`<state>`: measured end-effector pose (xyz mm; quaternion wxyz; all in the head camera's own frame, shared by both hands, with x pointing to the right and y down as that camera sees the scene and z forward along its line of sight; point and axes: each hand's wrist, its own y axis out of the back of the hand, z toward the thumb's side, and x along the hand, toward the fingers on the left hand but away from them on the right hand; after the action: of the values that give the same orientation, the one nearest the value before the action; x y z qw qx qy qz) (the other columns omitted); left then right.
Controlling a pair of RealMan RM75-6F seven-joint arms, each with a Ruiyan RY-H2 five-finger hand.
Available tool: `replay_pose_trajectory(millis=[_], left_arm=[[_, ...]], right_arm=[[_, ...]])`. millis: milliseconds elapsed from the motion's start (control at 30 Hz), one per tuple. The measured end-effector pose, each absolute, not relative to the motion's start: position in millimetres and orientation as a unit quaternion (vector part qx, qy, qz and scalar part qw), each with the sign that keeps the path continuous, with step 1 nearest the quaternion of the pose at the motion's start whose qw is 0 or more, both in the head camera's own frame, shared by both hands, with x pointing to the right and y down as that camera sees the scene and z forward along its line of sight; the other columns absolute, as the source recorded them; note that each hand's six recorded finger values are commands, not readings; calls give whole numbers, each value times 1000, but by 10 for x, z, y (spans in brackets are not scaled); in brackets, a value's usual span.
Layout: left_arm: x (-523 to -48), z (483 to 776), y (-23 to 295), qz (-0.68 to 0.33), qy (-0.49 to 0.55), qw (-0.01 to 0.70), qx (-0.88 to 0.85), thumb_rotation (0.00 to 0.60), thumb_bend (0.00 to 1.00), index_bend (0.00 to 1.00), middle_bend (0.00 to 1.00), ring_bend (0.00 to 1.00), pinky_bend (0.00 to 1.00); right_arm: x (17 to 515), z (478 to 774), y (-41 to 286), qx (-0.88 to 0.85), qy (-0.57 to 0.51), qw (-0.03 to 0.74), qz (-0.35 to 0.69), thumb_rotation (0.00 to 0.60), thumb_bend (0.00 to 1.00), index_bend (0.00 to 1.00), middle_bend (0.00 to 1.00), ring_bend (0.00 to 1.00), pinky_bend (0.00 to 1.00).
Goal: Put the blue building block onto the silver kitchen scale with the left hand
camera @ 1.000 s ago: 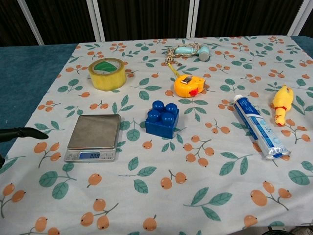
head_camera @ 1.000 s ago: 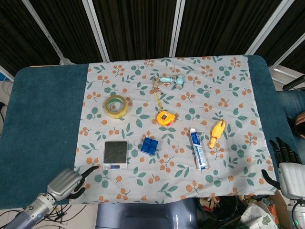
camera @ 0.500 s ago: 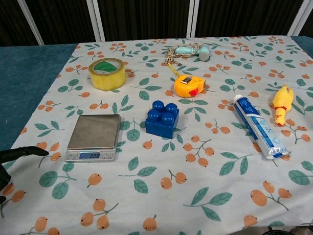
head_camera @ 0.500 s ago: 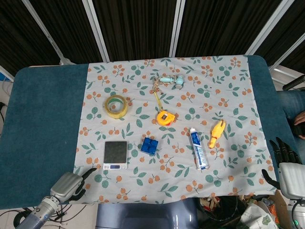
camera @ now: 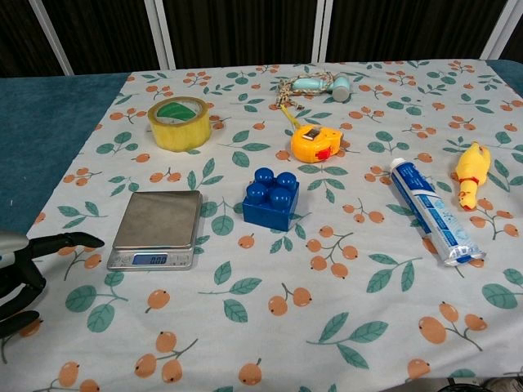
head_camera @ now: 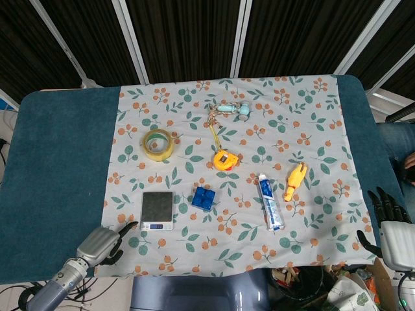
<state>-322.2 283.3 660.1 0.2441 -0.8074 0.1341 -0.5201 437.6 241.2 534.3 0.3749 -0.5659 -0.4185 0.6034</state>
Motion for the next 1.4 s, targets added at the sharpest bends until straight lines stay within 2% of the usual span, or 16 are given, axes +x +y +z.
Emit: replay_pose_trajectory(millis=[1400], left_arm=[[-3120, 6672, 2891, -514, 101, 245, -816, 600, 453, 62, 731, 785, 842]], right_arm=[[4389, 5341, 2403, -564, -419, 374, 606, 600, 215, 0, 0, 71, 183]])
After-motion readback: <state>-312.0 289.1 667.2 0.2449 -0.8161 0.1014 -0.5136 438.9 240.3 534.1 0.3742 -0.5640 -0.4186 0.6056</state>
